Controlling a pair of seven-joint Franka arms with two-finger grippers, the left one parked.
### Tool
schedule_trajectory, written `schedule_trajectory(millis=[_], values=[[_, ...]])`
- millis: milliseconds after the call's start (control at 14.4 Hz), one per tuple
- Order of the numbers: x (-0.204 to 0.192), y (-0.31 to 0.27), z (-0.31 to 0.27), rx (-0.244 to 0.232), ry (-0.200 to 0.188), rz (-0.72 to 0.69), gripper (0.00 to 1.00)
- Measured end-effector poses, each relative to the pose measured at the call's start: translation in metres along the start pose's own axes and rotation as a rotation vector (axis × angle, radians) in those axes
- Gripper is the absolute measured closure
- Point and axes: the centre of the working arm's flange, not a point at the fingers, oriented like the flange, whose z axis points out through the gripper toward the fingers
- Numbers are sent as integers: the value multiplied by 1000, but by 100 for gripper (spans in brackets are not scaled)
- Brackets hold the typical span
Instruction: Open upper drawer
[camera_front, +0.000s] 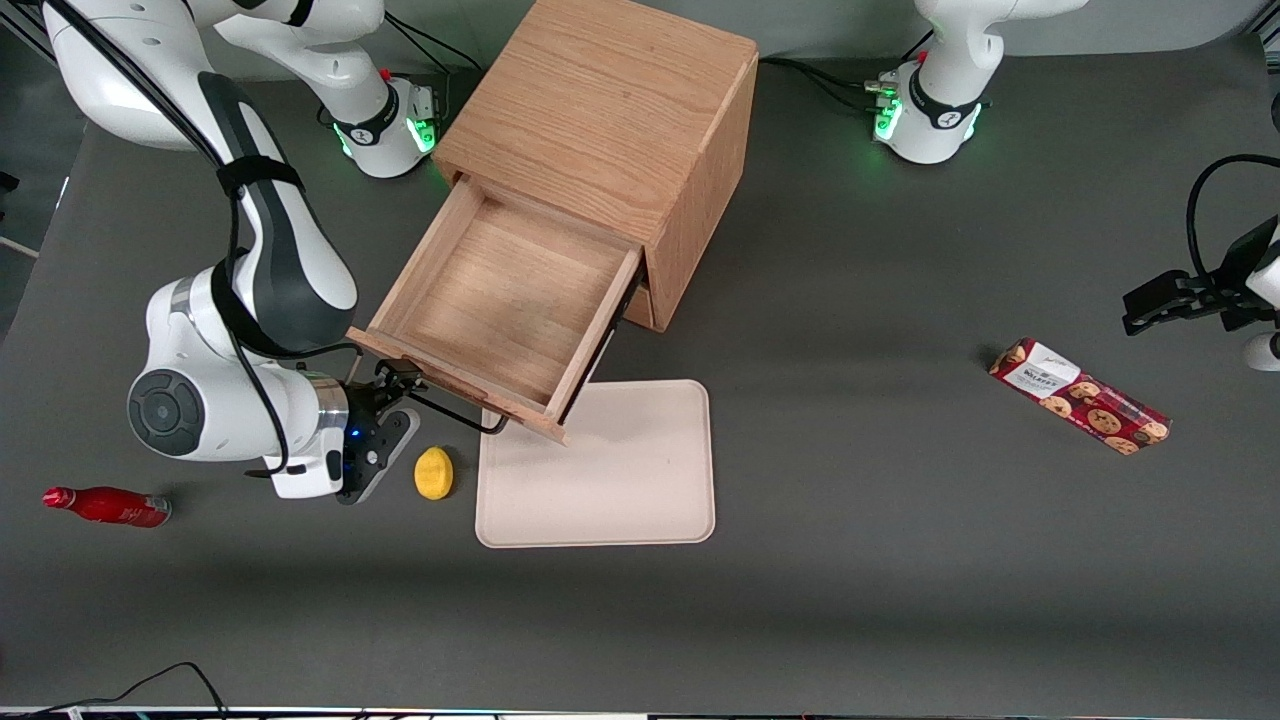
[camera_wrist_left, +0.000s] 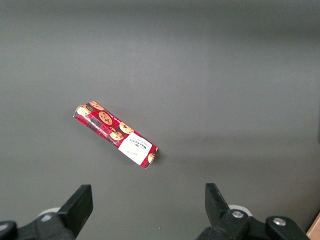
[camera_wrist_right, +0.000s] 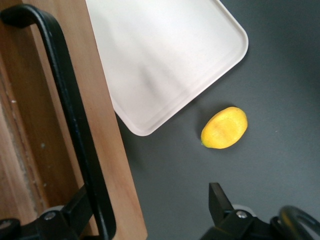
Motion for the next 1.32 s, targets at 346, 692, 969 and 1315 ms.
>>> schedule_trajectory(millis=[346, 692, 969, 1315], values=[[-2, 8, 0, 5, -9, -34, 0], [-2, 14, -1, 20, -24, -74, 0], [0, 16, -1, 30, -32, -83, 0], [1, 15, -10, 23, -30, -71, 0]])
